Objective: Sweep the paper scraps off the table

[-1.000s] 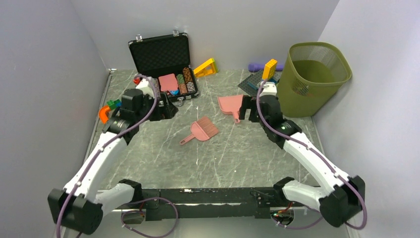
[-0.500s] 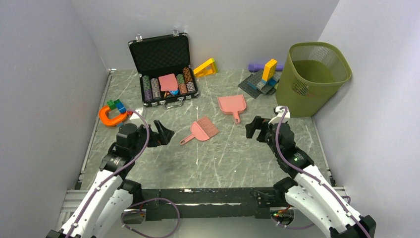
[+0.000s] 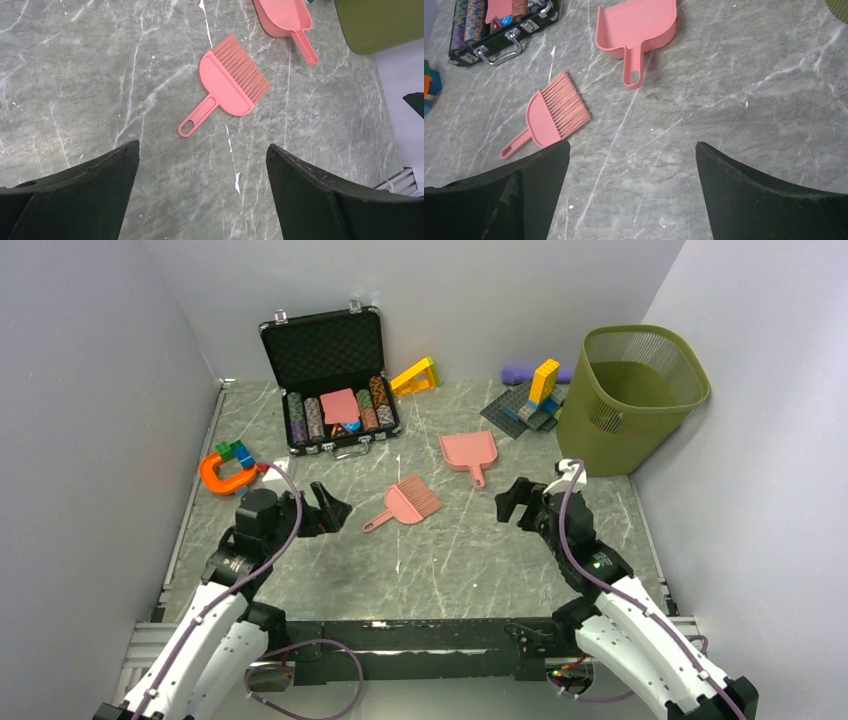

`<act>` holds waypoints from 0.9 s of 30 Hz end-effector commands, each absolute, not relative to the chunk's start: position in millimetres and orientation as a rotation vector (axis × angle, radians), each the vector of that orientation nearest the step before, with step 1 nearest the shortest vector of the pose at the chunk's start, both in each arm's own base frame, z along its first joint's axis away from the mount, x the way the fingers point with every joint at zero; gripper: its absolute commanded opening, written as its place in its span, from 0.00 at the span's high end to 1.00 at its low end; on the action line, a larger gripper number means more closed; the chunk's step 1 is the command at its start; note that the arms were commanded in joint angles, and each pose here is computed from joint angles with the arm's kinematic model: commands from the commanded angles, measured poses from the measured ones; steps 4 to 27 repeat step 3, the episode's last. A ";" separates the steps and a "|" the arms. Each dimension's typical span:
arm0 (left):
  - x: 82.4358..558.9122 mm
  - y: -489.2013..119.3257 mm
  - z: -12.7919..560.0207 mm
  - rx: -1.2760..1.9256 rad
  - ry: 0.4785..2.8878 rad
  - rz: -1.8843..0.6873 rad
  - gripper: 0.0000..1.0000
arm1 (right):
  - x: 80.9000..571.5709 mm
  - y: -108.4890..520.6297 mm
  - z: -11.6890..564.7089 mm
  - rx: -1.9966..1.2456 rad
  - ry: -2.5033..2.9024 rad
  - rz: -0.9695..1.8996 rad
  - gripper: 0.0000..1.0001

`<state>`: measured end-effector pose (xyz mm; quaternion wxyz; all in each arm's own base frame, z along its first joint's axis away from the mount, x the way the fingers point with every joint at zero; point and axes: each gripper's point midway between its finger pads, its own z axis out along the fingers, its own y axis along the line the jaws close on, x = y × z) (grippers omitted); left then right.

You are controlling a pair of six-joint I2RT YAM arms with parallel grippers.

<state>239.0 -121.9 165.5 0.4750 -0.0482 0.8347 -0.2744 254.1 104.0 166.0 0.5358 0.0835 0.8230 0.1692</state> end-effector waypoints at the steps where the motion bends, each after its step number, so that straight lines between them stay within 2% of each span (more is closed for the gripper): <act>1: 242.6 -123.8 189.7 -0.084 1.960 -0.684 0.01 | 254.6 103.5 174.4 0.215 1.923 0.422 0.00; 27: 242.3 -124.1 191.2 -0.076 1.952 -0.685 0.01 | 254.6 102.3 175.6 0.214 1.919 0.415 0.00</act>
